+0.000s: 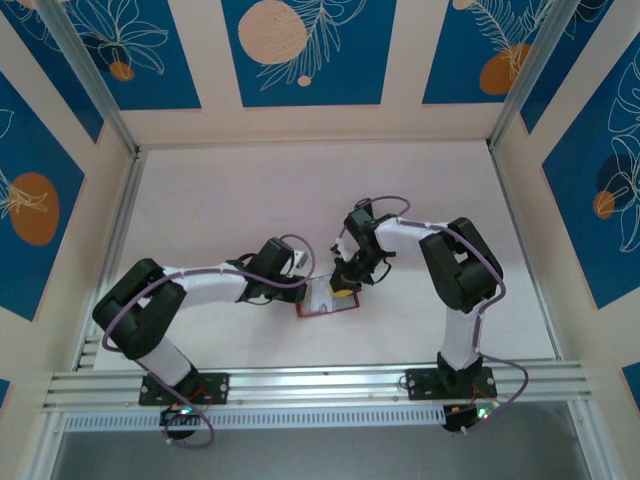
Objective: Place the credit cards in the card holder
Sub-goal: Insert the credit card into the card slot.
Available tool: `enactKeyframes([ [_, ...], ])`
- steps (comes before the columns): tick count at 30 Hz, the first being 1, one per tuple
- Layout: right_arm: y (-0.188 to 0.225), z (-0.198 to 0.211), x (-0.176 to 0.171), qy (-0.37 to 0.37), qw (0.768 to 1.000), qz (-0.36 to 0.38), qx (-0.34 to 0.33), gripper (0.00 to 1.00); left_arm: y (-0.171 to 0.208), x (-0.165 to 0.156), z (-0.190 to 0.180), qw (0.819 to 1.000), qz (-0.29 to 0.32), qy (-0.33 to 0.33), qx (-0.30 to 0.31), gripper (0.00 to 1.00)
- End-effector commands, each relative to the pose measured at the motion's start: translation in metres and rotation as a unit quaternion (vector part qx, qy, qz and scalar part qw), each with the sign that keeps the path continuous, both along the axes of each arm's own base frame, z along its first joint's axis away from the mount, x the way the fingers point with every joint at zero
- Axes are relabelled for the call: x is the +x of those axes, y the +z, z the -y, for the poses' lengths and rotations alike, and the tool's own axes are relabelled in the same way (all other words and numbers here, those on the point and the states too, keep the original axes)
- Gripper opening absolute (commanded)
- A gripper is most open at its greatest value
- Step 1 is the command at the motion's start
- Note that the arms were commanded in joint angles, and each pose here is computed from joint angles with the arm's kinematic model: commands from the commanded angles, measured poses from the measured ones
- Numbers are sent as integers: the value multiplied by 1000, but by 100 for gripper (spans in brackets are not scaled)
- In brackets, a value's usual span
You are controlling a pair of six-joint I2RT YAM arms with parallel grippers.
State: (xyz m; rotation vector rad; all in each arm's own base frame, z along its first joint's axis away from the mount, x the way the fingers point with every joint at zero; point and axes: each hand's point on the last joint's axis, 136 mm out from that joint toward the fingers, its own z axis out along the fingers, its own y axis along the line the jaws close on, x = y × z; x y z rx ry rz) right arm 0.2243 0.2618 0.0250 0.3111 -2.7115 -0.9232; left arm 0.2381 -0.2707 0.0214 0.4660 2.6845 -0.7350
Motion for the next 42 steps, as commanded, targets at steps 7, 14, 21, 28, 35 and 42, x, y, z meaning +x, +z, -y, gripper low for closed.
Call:
enactKeyframes([
  [7,-1,5,1,24,999,-15,-24,0,-30,-22,-33,997,-42,0,62,5],
  [14,3,-5,-3,35,999,-14,-16,0,-30,-21,-32,997,-42,-1,60,6],
  [21,1,-19,-7,37,999,-17,-3,0,-28,-20,-30,998,-42,-2,56,6],
  [28,-2,-34,-6,45,999,-14,3,0,-27,-20,-30,998,-42,1,55,5],
  [35,15,-43,-7,32,998,-1,54,0,-26,-21,-32,998,-41,4,55,6],
  [42,33,-30,-5,16,998,29,54,11,-22,-20,-30,998,-42,11,48,6],
])
